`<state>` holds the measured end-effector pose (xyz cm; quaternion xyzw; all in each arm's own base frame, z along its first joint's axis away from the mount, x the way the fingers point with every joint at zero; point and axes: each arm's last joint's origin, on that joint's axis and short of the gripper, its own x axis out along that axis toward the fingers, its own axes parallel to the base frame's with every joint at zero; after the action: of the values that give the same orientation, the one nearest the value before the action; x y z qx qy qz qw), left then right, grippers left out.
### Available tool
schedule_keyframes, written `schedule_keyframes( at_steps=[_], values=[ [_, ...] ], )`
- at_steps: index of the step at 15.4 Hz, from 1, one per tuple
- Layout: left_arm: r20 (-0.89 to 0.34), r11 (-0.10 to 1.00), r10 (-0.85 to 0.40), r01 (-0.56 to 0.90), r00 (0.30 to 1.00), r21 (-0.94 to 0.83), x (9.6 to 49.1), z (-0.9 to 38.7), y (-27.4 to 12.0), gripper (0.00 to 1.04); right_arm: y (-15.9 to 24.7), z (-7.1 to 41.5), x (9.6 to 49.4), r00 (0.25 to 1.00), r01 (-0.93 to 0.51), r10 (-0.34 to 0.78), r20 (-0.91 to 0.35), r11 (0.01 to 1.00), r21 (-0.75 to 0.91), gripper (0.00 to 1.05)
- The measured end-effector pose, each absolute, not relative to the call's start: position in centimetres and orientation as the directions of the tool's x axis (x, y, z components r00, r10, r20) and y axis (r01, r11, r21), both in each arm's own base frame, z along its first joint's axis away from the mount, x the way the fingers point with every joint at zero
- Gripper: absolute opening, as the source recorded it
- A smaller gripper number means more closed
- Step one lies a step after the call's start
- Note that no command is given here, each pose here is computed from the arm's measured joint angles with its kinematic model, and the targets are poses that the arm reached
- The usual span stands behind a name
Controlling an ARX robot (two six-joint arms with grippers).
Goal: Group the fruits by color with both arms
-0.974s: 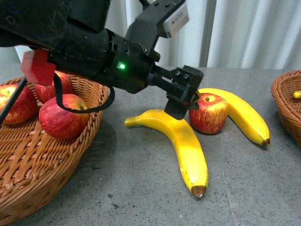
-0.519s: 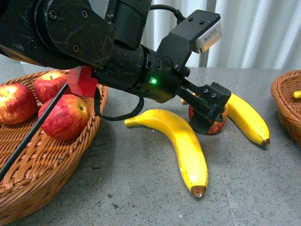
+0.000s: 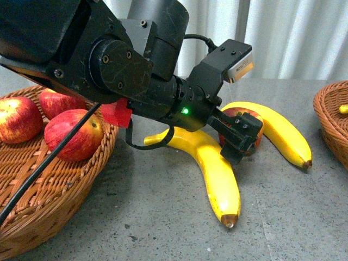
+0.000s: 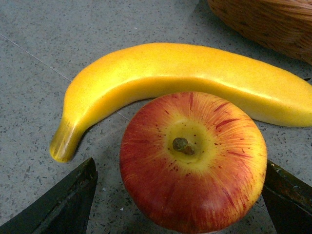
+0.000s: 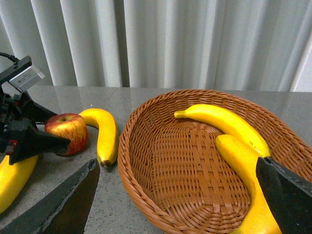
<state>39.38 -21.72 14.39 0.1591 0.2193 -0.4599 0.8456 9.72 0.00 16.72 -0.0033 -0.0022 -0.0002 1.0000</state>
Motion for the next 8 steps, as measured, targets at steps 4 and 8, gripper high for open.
schedule_keyframes(
  at_steps=[4,8],
  values=[
    [-0.512,0.52,-0.717,0.852,0.473,0.059,39.79,13.86,-22.05,0.97,0.0,16.72,9.72,1.0,0.0,0.0,0.004,1.0,-0.007,0.98],
    [-0.492,0.522,-0.726,0.851,0.48,0.06,39.93,14.31,-22.45,0.68,0.0,16.72,9.72,1.0,0.0,0.0,0.004,1.0,-0.007,0.98]
  ],
)
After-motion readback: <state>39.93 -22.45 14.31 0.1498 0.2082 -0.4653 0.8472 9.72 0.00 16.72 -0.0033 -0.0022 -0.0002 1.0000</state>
